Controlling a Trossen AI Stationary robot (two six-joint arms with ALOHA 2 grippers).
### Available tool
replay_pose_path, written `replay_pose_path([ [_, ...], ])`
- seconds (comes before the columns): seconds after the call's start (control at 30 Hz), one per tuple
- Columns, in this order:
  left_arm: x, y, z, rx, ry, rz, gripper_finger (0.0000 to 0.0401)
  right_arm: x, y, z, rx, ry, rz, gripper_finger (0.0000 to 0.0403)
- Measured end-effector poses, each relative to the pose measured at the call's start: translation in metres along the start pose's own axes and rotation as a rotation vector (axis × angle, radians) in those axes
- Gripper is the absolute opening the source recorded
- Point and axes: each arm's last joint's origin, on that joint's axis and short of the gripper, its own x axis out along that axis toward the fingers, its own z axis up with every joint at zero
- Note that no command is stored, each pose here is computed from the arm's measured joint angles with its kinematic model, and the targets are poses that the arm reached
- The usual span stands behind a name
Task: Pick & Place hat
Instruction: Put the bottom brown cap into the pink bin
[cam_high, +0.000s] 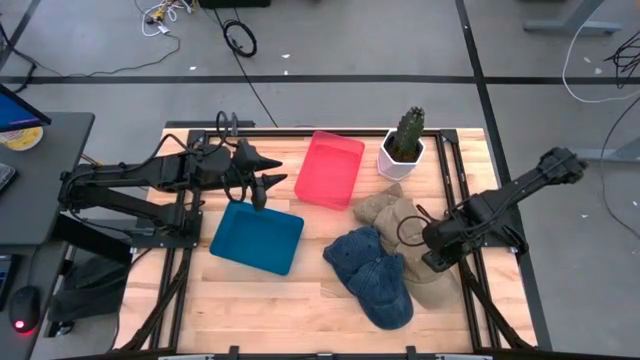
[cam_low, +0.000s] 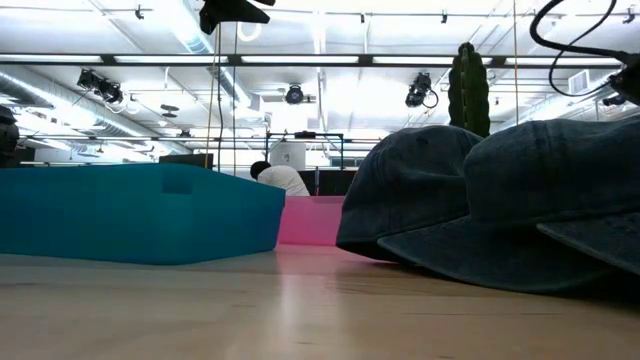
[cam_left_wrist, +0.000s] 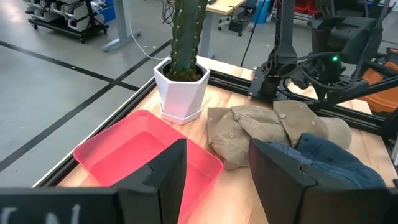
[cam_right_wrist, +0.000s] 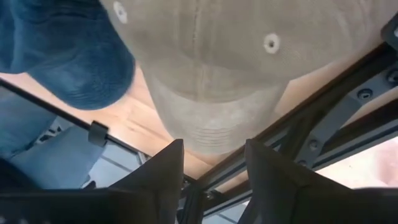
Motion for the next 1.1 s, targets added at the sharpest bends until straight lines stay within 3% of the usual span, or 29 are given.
replay_pose_path([
  [0.33,0.0,0.0,0.0,-0.003,0.0,0.0,0.0177,0.002,0.002,-0.004,0.084,-0.03,0.01,0.0167],
  [0.57,0.0,0.002,0.0,0.0,-0.002,0.009,0.0177,-0.003,0.016,0.007,0.047,-0.159,0.163,0.0195],
  [0.97,0.002,0.007,0.002,-0.019,-0.006,0.036,0.0177,-0.006,-0.001,0.02,0.004,-0.301,0.0,0.016],
  [1.1,0.002,0.007,0.001,-0.031,-0.006,0.036,0.0177,-0.004,0.002,0.022,-0.017,-0.317,-0.006,0.0169],
])
